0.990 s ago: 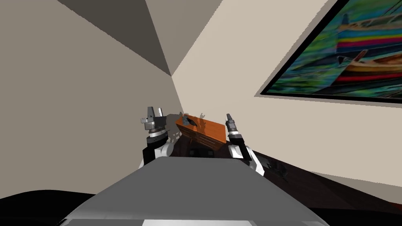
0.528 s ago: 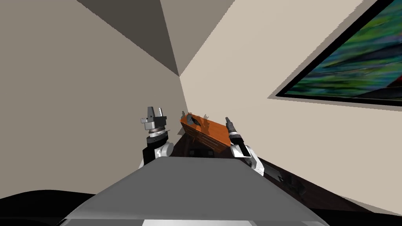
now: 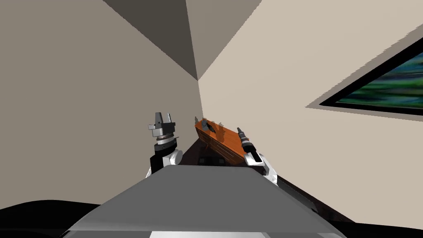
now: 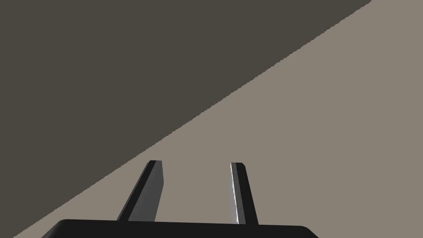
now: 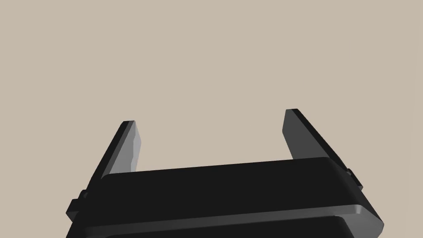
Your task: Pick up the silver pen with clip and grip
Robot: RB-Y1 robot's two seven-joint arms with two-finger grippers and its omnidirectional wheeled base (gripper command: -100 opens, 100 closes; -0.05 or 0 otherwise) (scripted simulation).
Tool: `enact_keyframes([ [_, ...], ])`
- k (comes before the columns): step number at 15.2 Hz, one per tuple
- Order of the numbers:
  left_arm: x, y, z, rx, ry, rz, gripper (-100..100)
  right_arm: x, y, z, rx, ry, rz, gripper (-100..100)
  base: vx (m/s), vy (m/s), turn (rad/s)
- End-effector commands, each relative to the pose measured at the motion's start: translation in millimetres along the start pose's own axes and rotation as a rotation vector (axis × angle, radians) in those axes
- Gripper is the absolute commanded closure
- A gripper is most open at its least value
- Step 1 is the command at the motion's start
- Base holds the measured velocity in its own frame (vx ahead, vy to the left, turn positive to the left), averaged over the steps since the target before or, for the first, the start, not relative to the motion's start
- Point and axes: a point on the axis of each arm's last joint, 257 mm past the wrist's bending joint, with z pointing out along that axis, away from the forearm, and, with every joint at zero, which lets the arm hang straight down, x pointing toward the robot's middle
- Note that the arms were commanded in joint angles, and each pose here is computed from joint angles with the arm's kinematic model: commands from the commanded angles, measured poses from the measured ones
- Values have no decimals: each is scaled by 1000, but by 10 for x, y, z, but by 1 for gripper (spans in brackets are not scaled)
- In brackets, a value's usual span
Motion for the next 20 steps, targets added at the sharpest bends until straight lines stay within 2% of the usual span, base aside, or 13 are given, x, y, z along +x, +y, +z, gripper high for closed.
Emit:
enact_keyframes([
  [1, 0, 0, 0, 0, 0, 0, 0, -10, -256, 10, 57, 9, -19, -100, 7, 32, 263],
  [2, 0, 0, 0, 0, 0, 0, 0, -7, -272, 7, 60, 10, -19, -100, 7, 19, 92],
  [3, 0, 0, 0, 0, 0, 0, 0, -48, -439, 27, 104, 15, -43, -100, 14, 32, 203],
  [5, 0, 0, 0, 0, 0, 0, 0, -23, -561, 2, 128, 20, -43, -100, 17, 27, 170],
  [8, 0, 0, 0, 0, 0, 0, 0, -100, -1014, -17, 243, 33, -88, -100, 17, 35, 277],
  [11, 0, 0, 0, 0, 0, 0, 0, -117, -1405, -105, 336, 47, -108, -100, 30, 39, 281],
  [12, 0, 0, 0, 0, 0, 0, 0, -114, -1426, -113, 340, 48, -108, -100, 30, 18, 56],
  [13, -1, 0, 0, 0, 0, 0, 0, -179, -1564, -121, 382, 50, -127, -100, 31, 25, 230],
  [15, 0, 0, 0, 0, 0, 0, 0, -156, -1706, -185, 412, 56, -126, -100, 28, 18, 174],
  [16, -1, 0, 0, 0, 0, 0, 0, -156, -1706, -185, 412, 56, -126, -100, 11, 6, -29],
  [17, -1, 0, 0, 0, 0, 0, 0, -212, -1908, -236, 469, 62, -143, -100, 15, 20, 196],
  [18, 0, 0, 0, 0, 0, 0, 0, -201, -1977, -272, 484, 65, -143, -100, 23, 24, 258],
  [20, 0, 0, 0, 0, 0, 0, 0, -251, -2224, -367, 552, 73, -158, -100, 40, 24, 346],
])
